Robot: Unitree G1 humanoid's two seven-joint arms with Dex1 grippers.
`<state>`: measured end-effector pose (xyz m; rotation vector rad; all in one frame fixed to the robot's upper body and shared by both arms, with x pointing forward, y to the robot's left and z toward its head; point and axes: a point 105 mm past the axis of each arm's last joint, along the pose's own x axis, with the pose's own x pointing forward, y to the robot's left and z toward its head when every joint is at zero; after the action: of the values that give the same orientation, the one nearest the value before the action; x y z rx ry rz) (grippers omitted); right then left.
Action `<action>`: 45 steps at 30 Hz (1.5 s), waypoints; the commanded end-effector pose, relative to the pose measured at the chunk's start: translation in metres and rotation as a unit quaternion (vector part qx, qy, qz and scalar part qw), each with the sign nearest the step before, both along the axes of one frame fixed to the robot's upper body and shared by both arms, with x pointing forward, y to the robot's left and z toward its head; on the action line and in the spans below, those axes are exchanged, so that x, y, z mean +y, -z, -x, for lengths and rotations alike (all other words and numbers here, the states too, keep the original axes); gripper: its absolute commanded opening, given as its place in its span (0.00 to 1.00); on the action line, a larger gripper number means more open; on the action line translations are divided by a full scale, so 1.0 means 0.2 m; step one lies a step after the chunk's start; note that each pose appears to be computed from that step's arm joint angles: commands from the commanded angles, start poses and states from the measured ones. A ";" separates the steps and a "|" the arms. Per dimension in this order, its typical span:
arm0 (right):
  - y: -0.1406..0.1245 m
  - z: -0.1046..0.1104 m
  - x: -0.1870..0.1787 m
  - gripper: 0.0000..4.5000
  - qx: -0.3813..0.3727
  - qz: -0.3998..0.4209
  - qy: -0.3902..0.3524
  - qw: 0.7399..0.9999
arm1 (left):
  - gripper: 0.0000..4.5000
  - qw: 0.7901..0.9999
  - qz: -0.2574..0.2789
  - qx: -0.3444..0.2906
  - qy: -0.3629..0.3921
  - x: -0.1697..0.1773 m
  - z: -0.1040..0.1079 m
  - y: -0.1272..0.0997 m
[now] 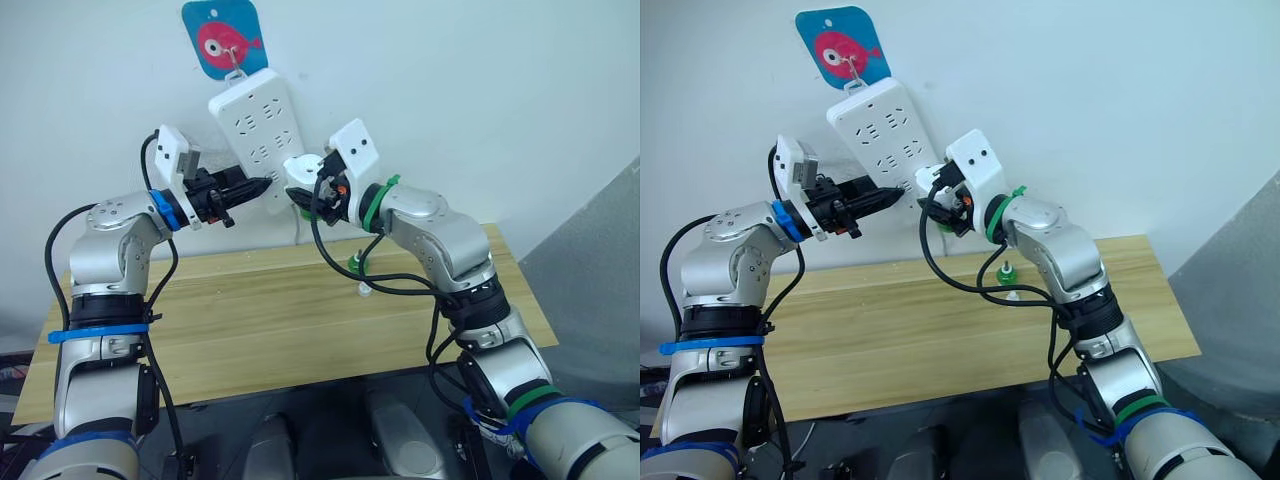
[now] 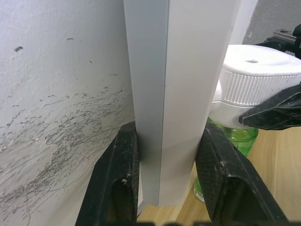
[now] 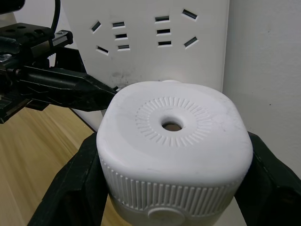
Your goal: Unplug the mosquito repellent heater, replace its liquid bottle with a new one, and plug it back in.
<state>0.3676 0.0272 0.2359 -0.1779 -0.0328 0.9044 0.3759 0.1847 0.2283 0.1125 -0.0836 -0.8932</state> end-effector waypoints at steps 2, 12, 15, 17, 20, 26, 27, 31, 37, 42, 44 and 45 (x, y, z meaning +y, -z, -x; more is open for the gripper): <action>-0.03 0.03 0.03 0.85 -0.020 0.000 0.001 1.000 | 0.30 0.998 -0.015 -0.016 0.061 -0.14 0.04 0.00; 0.05 0.16 -0.16 1.00 -0.027 0.044 0.017 0.999 | 0.30 0.999 -0.023 -0.025 -0.022 0.03 -0.04 -0.01; 0.06 0.19 -0.19 1.00 -0.024 0.051 0.016 0.998 | 0.30 0.998 -0.024 -0.031 -0.039 0.07 -0.05 -0.02; 0.06 0.22 -0.22 1.00 -0.024 0.054 0.011 0.998 | 0.37 0.997 -0.024 -0.035 -0.069 0.13 -0.07 -0.03; 0.06 0.27 -0.23 1.00 -0.027 0.061 -0.001 0.998 | 0.56 0.994 -0.040 -0.047 -0.091 0.20 -0.06 -0.03; 0.07 0.32 -0.21 1.00 -0.034 0.062 -0.027 0.997 | 0.96 0.985 -0.069 -0.070 -0.142 0.33 -0.01 -0.04; 0.07 0.32 -0.20 1.00 -0.041 0.060 -0.029 0.997 | 0.99 0.985 -0.069 -0.070 -0.139 0.34 0.01 -0.04; 0.07 0.36 -0.18 1.00 -0.058 0.059 -0.057 0.995 | 0.99 0.988 -0.101 -0.053 -0.101 0.33 0.15 0.04; 0.10 0.46 -0.16 0.82 -0.061 0.051 -0.113 0.990 | 1.00 0.992 -0.122 0.000 0.014 0.14 0.44 0.18; 0.07 0.46 -0.12 0.42 -0.066 0.018 -0.116 0.991 | 1.00 0.993 -0.107 0.013 0.049 0.01 0.56 0.20; 0.07 0.44 -0.10 0.28 -0.068 0.016 -0.111 0.991 | 1.00 0.993 -0.104 0.014 0.051 -0.01 0.57 0.20; 0.06 0.43 -0.09 0.21 -0.070 0.015 -0.109 0.992 | 1.00 0.993 -0.104 0.013 0.051 -0.02 0.57 0.20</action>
<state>0.2819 0.0073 0.2116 -0.2560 -0.1099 1.1220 0.2658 0.1837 0.1800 0.2808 0.0595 -1.0041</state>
